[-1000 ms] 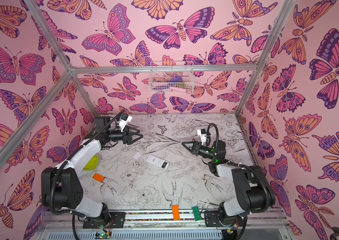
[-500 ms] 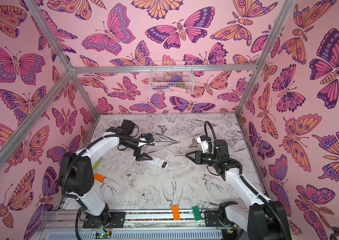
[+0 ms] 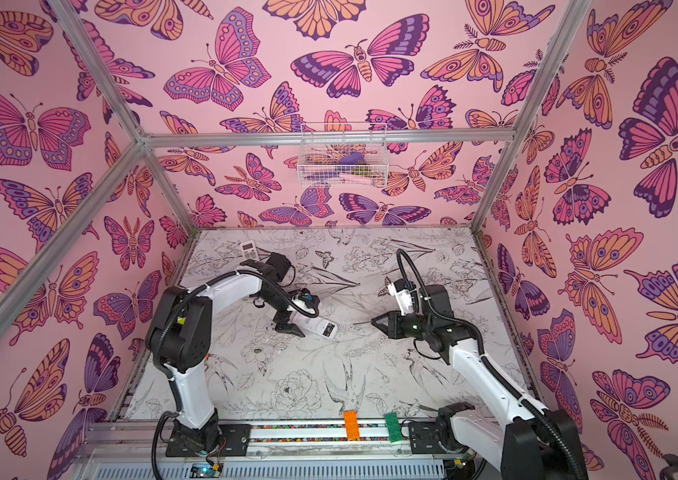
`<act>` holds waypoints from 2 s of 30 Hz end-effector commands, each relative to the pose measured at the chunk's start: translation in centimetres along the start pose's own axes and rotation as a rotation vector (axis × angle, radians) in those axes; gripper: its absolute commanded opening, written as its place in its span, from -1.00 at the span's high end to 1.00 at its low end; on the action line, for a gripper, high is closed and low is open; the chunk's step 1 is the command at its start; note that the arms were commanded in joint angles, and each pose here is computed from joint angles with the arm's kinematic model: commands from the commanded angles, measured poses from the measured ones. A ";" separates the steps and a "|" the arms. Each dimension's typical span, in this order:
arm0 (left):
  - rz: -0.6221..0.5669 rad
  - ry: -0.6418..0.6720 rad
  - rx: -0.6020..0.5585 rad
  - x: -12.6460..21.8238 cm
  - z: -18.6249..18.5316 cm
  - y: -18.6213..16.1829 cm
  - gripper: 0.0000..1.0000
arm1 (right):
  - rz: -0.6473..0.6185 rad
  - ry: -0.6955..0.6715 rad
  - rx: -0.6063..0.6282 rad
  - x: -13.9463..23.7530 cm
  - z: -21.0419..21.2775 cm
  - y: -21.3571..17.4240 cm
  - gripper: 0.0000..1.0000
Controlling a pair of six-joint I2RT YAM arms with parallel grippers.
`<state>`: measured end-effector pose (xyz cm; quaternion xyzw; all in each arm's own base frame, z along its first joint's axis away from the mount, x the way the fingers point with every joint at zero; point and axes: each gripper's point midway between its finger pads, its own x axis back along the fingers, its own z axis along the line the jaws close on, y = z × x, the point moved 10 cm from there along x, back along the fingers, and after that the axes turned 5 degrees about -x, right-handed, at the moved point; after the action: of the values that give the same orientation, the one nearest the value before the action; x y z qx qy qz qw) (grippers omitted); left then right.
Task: Unload the batteries from the remote control
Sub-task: 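Lower the left gripper onto the remote while the right moves the screwdriver over it, then hold the remote with the left gripper while the right inserts the screwdriver tip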
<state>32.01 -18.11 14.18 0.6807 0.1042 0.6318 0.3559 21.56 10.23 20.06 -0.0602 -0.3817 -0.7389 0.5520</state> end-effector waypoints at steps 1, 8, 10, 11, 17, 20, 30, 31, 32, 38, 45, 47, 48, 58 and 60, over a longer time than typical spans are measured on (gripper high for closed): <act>0.037 0.019 -0.037 -0.7 1.2 -0.3 -0.88 | -0.019 -0.009 0.073 0.3 0.8 0.5 1.00; 0.100 -0.025 -0.029 -3.3 1.7 -1.2 -0.79 | -0.023 -0.008 0.108 0.4 0.8 0.4 1.00; 0.116 -0.041 -0.041 -3.8 1.4 -1.3 -0.73 | -0.023 -0.005 0.103 0.3 0.8 0.3 1.00; 0.119 -0.043 -0.052 -4.0 1.3 -1.3 -0.70 | -0.019 -0.002 0.102 0.3 0.8 0.3 1.00; 0.146 -0.052 -0.076 -4.5 0.8 -1.3 -0.33 | -0.020 0.001 0.112 0.3 0.9 0.2 1.00; 0.149 -0.060 -0.105 -4.3 -0.2 -1.2 -0.10 | -0.013 -0.004 0.127 0.2 1.0 0.4 1.00; 0.226 -0.033 -0.078 -2.7 -3.5 -1.0 0.25 | 0.058 0.021 0.209 -1.8 2.0 1.4 1.00; 0.233 -0.023 -0.065 -2.4 -4.0 -0.8 0.25 | 0.064 0.032 0.221 -2.3 2.2 1.5 1.00; 0.235 -0.020 -0.049 -2.3 -4.5 -0.8 0.25 | 0.070 0.039 0.229 -2.6 2.3 1.6 1.00; 0.230 0.010 0.047 -1.5 -7.0 -0.5 0.23 | 0.144 0.094 0.329 -5.5 3.7 1.2 1.00; 0.200 0.045 0.095 -2.3 -9.2 -0.8 0.06 | 0.169 0.180 0.435 -8.5 5.2 0.4 1.00; 0.193 0.052 0.112 -2.4 -9.3 -0.9 -0.04 | 0.182 0.194 0.465 -9.2 5.3 -0.1 1.00; 0.191 0.053 0.117 -2.5 -9.2 -0.9 -0.10 | 0.191 0.198 0.475 -9.6 5.3 -0.3 1.00; 0.210 0.042 0.114 -3.3 -9.1 -1.6 -0.14 | 0.245 0.188 0.542 -11.9 5.2 -1.8 0.99; 0.220 0.046 0.108 -3.4 -9.1 -1.8 -0.10 | 0.260 0.184 0.556 -12.2 5.1 -2.1 0.98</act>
<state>23.76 -15.69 10.85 0.6863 0.0758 0.6809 0.2443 22.41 22.35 15.99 0.0838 -0.4854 -0.5479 0.6761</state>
